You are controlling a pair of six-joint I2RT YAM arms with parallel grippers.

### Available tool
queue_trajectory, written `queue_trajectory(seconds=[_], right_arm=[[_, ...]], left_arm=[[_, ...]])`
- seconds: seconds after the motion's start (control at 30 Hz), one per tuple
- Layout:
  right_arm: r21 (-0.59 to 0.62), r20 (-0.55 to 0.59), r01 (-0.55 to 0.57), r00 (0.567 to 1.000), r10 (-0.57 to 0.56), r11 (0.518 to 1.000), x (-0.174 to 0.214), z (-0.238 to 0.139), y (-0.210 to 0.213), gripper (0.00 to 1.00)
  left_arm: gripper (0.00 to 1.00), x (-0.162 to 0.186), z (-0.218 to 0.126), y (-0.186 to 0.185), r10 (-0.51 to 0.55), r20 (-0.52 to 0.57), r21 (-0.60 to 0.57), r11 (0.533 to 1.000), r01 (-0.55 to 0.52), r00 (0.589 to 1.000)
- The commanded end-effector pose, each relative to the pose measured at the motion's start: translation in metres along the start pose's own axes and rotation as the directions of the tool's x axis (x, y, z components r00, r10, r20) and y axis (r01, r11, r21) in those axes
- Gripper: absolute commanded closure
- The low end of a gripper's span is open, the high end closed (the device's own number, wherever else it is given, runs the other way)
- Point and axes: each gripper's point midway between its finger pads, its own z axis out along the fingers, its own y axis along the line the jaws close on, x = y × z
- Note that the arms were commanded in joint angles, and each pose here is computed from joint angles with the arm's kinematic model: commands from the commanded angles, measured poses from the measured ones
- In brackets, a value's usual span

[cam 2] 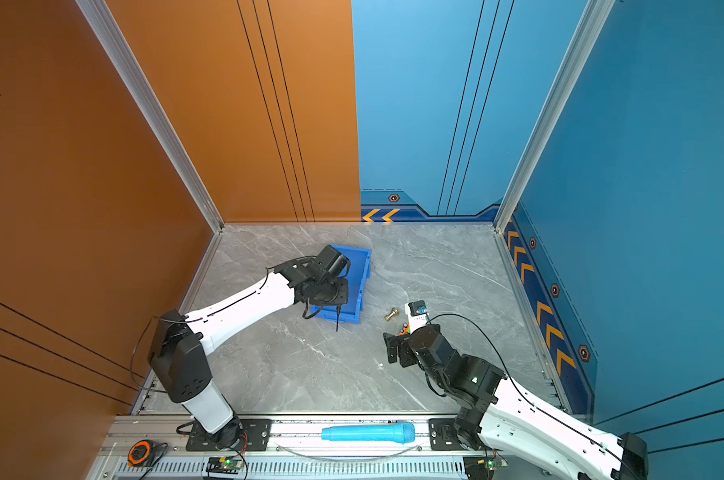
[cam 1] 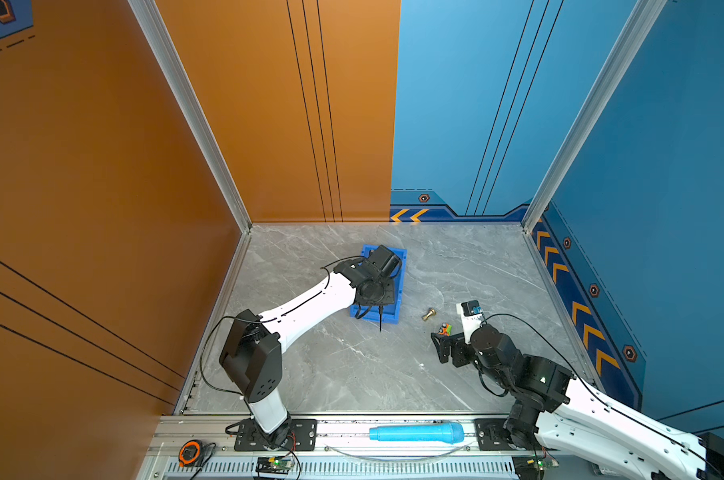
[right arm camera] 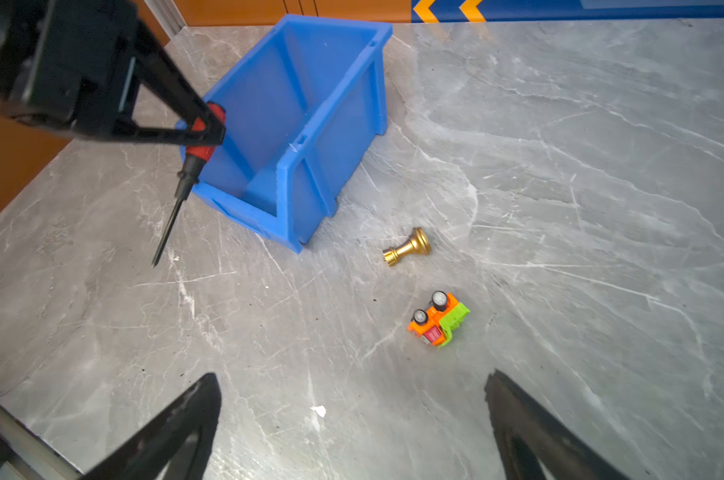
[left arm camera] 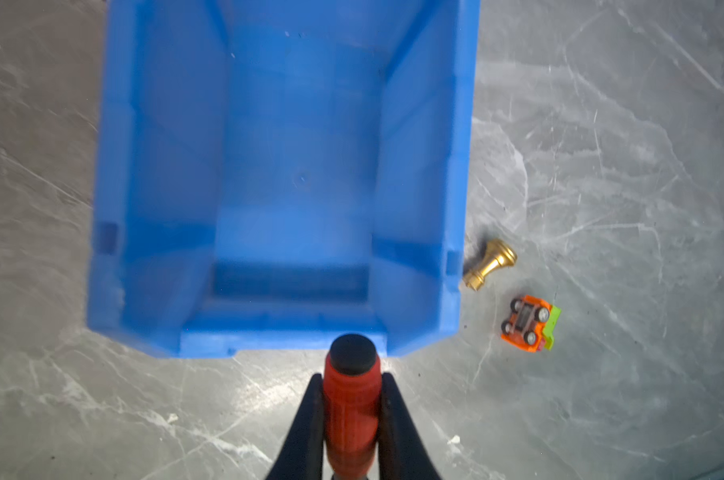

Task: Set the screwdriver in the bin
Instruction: 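Lift the screwdriver with the left gripper and carry it over the blue bin, then lower the screwdriver into the bin and open the left gripper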

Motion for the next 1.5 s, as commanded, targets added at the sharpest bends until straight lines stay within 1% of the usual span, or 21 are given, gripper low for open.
queue_trajectory(seconds=[0.0, 0.17, 0.3, 0.5, 0.67, 0.83, 1.03, 1.43, 1.47], right_arm=[[-0.084, 0.056, 0.043, 0.998, -0.039, 0.995, -0.027, 0.005, 0.027, 0.00], [-0.065, 0.032, 0.027, 0.999, -0.025, 0.997, -0.037, 0.023, 0.028, 0.00], [-0.047, 0.027, -0.008, 1.000, 0.010, 0.999, -0.046, 0.033, 0.022, 0.00], [-0.009, 0.016, -0.038, 0.999, 0.038, 0.999, -0.055, 0.045, 0.012, 0.00], [0.015, 0.017, -0.053, 0.998, 0.053, 0.998, -0.061, 0.052, 0.008, 0.00], [0.033, 0.022, -0.062, 0.998, 0.061, 0.998, -0.062, 0.052, 0.004, 0.00], [0.042, 0.022, -0.066, 0.998, 0.065, 0.997, -0.061, 0.050, 0.001, 0.00], [0.050, 0.035, -0.060, 0.998, 0.058, 0.997, -0.063, 0.042, -0.003, 0.00], [0.053, 0.037, -0.061, 0.998, 0.059, 0.997, -0.063, 0.041, -0.004, 0.00]], left_arm=[[1.00, -0.021, 0.011, 0.007, 0.040, -0.016, -0.001, 0.999, -0.040, 0.999], [1.00, -0.052, 0.040, 0.012, 0.042, -0.017, -0.015, 0.999, -0.042, 0.999], [1.00, -0.067, 0.067, 0.013, 0.033, -0.028, -0.021, 0.999, -0.034, 0.999], [1.00, -0.072, 0.100, 0.021, 0.028, -0.052, -0.053, 0.998, -0.031, 0.998], [1.00, -0.072, 0.121, 0.029, 0.020, -0.064, -0.080, 0.996, -0.025, 0.998], [1.00, -0.068, 0.135, 0.038, 0.025, -0.076, -0.121, 0.992, -0.034, 0.997], [1.00, -0.066, 0.139, 0.054, 0.012, -0.066, -0.174, 0.985, -0.023, 0.998], [1.00, -0.049, 0.152, 0.065, 0.013, -0.083, -0.224, 0.974, -0.031, 0.996], [0.98, -0.048, 0.153, 0.064, 0.015, -0.082, -0.225, 0.974, -0.033, 0.996]])
